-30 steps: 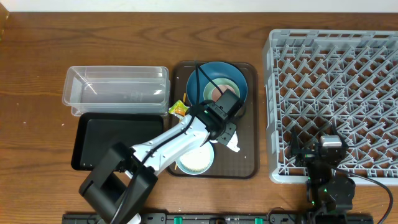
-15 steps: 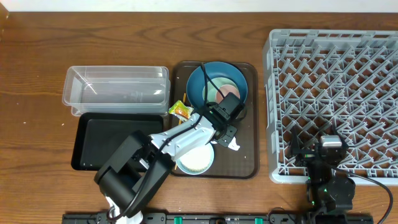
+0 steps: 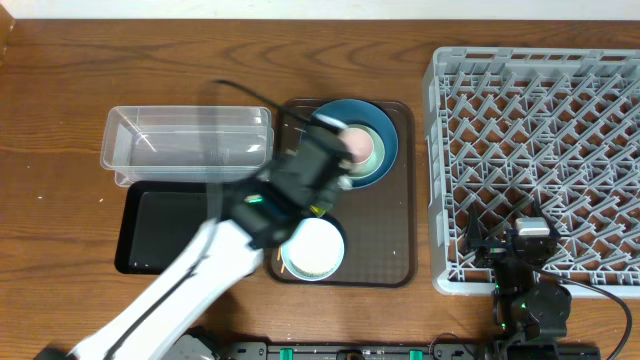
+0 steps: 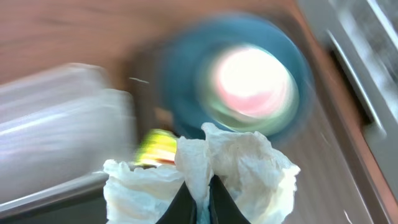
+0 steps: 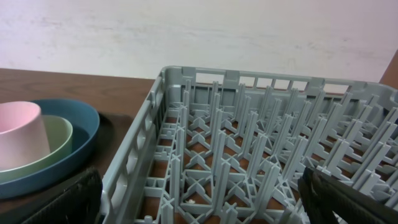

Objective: Sort waste into correct bins and load items into the dishwasher rack
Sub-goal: 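Carry the tissue left and drop it into the clear bin, then grasp the yellow snack wrapper with the left gripper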

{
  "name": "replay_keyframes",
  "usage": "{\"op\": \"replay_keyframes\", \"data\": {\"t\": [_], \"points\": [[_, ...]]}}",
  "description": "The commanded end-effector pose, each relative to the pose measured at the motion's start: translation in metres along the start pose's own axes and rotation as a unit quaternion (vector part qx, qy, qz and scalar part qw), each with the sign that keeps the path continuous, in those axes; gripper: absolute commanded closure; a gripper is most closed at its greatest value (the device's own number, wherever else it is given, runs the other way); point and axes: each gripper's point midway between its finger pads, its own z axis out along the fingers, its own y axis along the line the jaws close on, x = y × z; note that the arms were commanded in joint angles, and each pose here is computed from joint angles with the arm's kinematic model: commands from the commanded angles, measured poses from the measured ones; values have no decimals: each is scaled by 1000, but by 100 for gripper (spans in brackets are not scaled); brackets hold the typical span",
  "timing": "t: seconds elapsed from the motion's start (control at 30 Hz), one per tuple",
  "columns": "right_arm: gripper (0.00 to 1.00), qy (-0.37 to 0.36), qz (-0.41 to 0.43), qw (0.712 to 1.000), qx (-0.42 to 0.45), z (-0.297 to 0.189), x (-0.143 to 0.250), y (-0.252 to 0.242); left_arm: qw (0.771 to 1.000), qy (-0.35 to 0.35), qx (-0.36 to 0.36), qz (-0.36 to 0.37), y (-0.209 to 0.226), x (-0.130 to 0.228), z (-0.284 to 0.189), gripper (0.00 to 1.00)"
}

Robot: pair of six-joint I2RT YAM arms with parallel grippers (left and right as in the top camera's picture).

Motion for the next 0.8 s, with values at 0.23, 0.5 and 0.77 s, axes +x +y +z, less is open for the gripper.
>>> {"op": "replay_keyframes", "data": {"t": [0.23, 0.5, 0.77], "points": [[1, 1, -6, 1000, 2, 0, 1, -1, 963, 31, -133, -234, 128, 11, 26, 93], [1, 1, -6, 1000, 2, 0, 1, -1, 929, 72, -197, -304, 189, 36, 89, 92], [1, 2, -6, 1000, 2, 0, 1, -1, 923, 86, -206, -313, 201, 45, 108, 23]]}}
